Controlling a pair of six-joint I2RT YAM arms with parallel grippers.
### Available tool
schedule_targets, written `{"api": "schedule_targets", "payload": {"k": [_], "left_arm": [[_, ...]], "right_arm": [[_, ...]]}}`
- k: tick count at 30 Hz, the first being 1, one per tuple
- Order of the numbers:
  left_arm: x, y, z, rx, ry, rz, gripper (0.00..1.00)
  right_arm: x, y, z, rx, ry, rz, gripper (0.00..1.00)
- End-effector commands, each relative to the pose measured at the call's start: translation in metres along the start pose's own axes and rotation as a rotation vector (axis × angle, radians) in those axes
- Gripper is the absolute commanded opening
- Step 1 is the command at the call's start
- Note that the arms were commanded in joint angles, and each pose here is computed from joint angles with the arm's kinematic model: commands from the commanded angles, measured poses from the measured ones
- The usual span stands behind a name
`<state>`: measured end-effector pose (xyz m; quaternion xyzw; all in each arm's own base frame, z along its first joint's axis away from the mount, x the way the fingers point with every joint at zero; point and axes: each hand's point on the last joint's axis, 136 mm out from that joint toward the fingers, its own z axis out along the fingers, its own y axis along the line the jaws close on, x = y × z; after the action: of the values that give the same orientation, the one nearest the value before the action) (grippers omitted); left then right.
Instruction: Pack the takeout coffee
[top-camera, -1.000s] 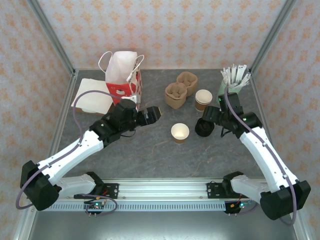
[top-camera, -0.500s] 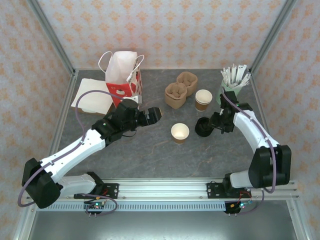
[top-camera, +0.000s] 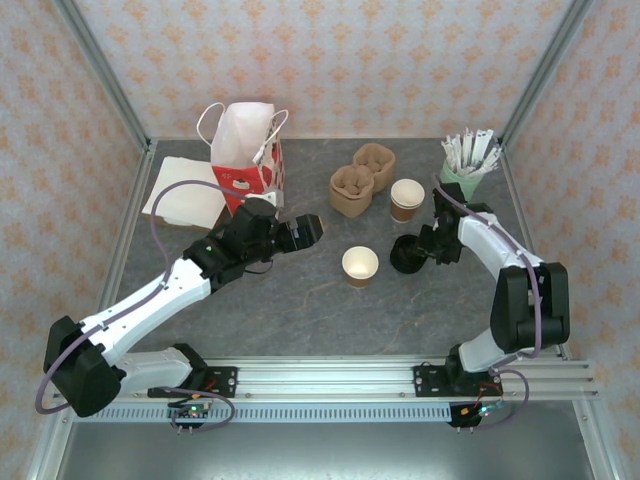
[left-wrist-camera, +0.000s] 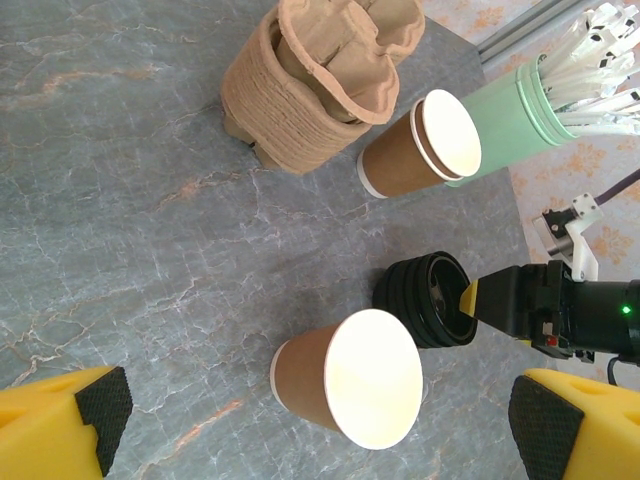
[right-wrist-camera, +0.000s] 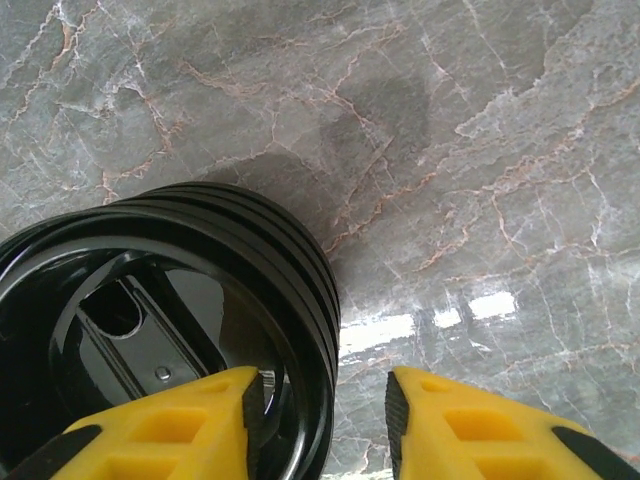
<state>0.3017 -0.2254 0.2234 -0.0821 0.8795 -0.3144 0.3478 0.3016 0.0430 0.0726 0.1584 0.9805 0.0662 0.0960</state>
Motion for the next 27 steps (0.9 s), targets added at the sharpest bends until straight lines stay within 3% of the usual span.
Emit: {"api": "schedule_targets", "payload": {"k": [1, 27], "left_arm": [[-0.0054, -0.0039, -0.0049, -0.006, -0.016, 0.025, 1.00], [-0.0043, -0.0038, -0.0041, -0.010, -0.008, 0.032, 1.00]], "right_arm": [[-0.0118, 0.0041, -0.0029, -0.014, -0.026, 0.004, 0.35], [-0.0128, 0.0035, -0.0014, -0.005, -0.017, -0.003, 0.20]]}}
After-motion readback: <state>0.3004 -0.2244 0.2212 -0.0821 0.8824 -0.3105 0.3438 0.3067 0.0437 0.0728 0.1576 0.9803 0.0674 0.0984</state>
